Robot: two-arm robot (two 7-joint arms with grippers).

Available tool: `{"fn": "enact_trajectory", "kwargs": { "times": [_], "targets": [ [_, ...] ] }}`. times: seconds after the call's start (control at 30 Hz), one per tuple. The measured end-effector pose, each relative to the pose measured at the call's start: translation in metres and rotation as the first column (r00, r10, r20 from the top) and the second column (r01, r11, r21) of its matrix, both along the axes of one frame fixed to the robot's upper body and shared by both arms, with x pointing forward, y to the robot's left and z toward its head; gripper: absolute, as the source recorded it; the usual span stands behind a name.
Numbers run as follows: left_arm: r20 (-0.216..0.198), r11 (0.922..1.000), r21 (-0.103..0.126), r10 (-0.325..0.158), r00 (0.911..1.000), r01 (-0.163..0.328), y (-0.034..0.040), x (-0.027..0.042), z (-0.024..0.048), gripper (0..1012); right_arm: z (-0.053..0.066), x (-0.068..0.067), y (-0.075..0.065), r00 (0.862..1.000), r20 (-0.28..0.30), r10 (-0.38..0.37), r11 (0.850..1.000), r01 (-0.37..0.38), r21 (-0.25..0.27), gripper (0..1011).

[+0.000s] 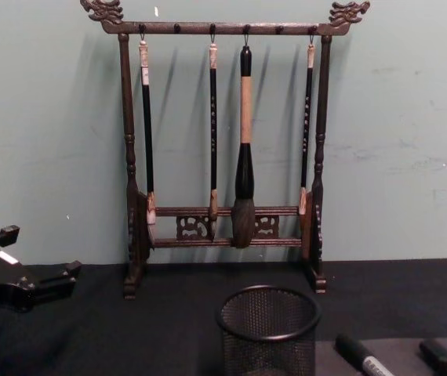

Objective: Pick up the water-based marker from the table and place it into the pen holder.

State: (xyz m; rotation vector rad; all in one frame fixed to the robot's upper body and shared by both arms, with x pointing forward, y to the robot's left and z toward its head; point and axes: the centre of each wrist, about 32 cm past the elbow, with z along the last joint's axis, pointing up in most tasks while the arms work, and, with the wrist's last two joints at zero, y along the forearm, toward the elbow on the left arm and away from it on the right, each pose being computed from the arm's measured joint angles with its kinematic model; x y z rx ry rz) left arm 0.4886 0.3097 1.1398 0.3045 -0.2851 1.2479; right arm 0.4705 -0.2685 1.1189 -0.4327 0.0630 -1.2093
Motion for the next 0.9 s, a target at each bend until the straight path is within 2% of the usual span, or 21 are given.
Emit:
{"fn": "enact_trajectory", "kwargs": {
  "times": [0.53, 0.9],
  "targets": [
    [0.0, 1.0, 0.0, 0.0, 1.0, 0.0, 0.0, 0.0, 0.0, 1001, 0.0002, -0.0002, -0.0007, 1.0, 0.013, 0.005, 1.0, -0.005, -0.001, 214],
    [0.0, 1.0, 0.0, 0.0, 1.0, 0.0, 0.0, 0.0, 0.0, 1001, 0.0069, 0.0008, -0.0039, 0.996, 0.092, 0.017, 0.999, -0.019, 0.028, 214]
  ]
}}
